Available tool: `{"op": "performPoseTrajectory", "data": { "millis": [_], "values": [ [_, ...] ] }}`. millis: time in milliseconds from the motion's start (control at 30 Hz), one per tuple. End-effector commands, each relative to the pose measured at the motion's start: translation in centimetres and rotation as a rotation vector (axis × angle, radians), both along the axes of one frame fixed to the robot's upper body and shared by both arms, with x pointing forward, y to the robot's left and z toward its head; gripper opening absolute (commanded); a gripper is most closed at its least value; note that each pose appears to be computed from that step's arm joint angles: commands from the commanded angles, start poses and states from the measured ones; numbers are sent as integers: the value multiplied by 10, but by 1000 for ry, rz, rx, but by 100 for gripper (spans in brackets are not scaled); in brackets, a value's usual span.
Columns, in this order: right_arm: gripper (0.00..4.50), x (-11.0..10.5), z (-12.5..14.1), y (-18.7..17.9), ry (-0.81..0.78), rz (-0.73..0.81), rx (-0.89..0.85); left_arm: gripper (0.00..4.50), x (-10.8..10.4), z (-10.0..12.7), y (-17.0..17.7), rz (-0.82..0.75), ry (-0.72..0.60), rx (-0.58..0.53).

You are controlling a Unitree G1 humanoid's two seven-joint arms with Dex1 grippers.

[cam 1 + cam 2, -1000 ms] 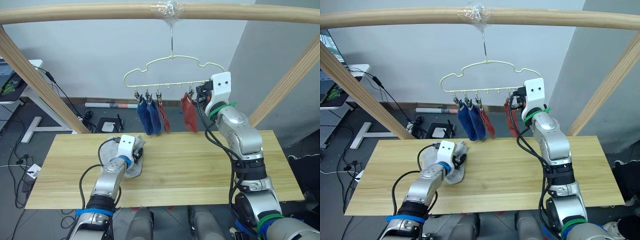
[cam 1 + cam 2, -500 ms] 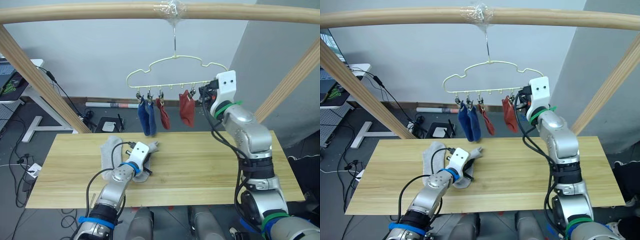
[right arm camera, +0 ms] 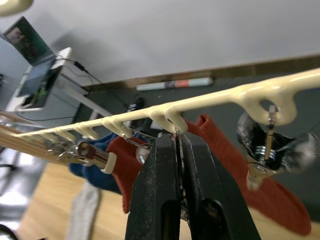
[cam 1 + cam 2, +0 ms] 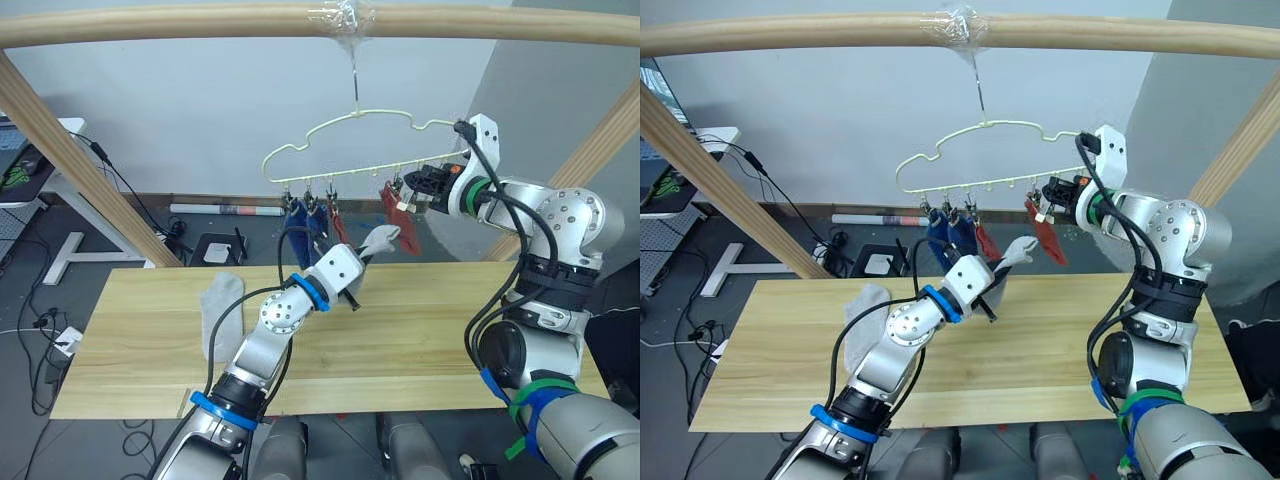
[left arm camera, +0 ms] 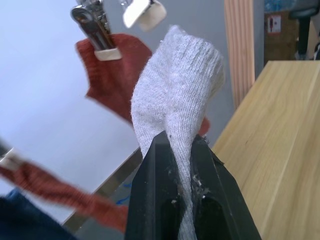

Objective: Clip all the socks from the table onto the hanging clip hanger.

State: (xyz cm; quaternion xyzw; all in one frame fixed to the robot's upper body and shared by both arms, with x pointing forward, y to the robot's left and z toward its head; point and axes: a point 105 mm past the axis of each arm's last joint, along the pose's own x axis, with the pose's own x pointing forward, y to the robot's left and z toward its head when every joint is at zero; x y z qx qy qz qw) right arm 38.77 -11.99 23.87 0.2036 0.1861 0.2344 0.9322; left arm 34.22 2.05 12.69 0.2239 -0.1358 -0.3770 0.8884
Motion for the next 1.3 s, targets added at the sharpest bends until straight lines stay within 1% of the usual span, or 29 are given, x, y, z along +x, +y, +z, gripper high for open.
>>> {"op": "performPoseTrajectory", "data": {
  "millis": [33, 233, 500, 600, 667, 700, 900, 933, 1000, 1100, 1133, 1233, 1300],
  "values": [
    [0, -3, -1, -8, 48, -35, 11, 2, -3, 25, -17, -46, -108, -15],
    [0, -4, -1, -7, 63, -40, 18, 2, 4, 26, -18, -22, -123, -17],
    [0, -5, -2, -1, 67, -28, 47, 2, 11, 31, -16, 5, -128, -49],
    [90, -5, -1, -1, 66, -27, 59, 0, 11, 34, -17, 1, -135, -54],
    [166, -5, 0, 0, 64, -24, 66, 0, 11, 35, -18, -2, -135, -54],
    [213, -5, 0, 0, 64, -24, 68, 0, 11, 35, -18, -2, -135, -55],
    [422, -7, 9, -10, 26, -28, 75, 0, 5, 40, -28, -38, -129, -78],
    [446, -8, 13, -11, 8, -21, 74, 0, 4, 40, -31, -52, -119, -84],
    [446, -10, 19, -14, -29, -12, 57, 0, 3, 41, -36, -69, -88, -108],
    [446, -16, 27, -25, -154, -11, -65, 0, 1, 44, -46, -93, 6, -196],
    [446, -18, 28, -27, -184, -5, -90, 0, 3, 45, -48, -90, 46, -238],
    [446, -23, 29, -32, -244, -7, -140, 0, 6, 44, -49, -85, 145, -318],
    [450, -27, 29, -38, -323, -25, -236, 55, 8, 38, -50, -84, 222, -352]
  ]
}}
